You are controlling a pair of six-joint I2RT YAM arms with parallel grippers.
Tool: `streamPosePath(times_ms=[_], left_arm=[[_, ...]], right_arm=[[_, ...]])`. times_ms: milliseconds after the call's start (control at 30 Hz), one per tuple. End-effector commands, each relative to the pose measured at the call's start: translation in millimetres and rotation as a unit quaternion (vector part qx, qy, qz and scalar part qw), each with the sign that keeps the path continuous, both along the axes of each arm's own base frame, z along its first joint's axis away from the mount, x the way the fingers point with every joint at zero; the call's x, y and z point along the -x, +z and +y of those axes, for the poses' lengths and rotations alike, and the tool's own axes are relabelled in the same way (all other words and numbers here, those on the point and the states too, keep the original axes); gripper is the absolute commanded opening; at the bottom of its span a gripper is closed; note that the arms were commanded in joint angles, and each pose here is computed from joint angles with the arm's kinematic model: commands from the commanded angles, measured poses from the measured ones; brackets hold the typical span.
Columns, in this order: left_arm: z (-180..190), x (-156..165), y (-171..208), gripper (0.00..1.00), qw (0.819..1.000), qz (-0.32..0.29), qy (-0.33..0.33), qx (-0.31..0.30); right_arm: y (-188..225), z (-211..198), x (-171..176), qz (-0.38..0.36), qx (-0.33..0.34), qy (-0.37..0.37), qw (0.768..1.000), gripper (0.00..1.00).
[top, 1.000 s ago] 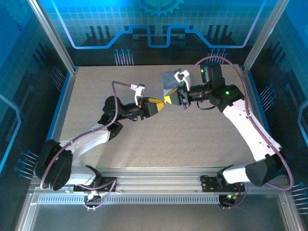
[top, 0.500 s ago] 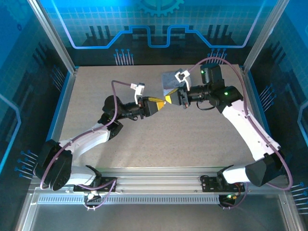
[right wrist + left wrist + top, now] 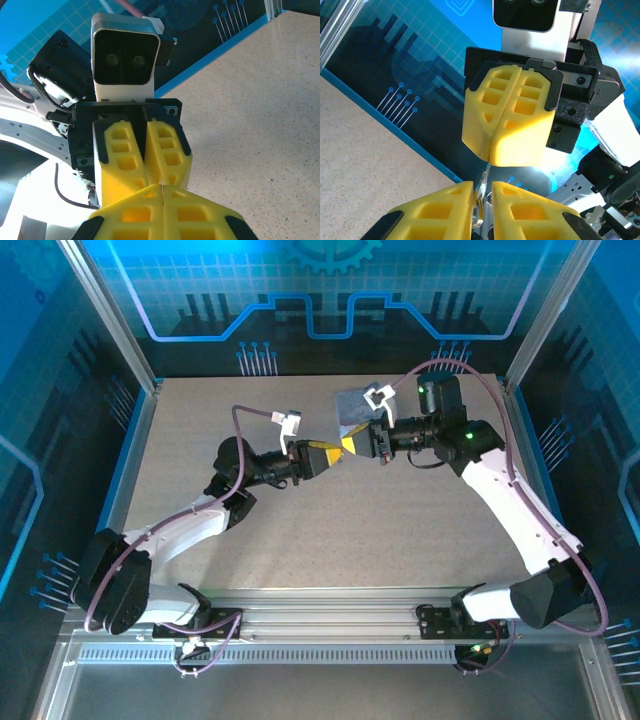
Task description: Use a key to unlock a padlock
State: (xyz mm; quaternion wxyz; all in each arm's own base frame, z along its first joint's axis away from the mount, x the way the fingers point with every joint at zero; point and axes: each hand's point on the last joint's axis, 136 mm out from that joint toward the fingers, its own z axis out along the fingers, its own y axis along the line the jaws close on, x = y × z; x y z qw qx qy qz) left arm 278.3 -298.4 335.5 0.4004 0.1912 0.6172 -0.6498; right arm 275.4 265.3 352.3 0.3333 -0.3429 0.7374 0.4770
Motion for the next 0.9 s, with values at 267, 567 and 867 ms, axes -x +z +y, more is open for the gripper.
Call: streamPosePath(times_ms=[267,567,867], left_arm=[[-1.8,-0.1,15.4,0.00,1.000,-0.020,-0.003,0.012],[17.3,-12.5,-14.0,0.00,0.996,0.002,0.072,-0.051],[40.0,-12.3,-60.6,0.00,0.976,0.038,0.134,-0.166]], right_arm=[[2.8,-0.4,-4.5,-0.001,-0.011,-0.018,1.000,0.00],[-24.1,-17.9,-38.5,0.034,0.041,-0.137,0.989,0.58],[-103.8,-57.6,-105.8,0.104,0.175,-0.327,0.923,0.61]])
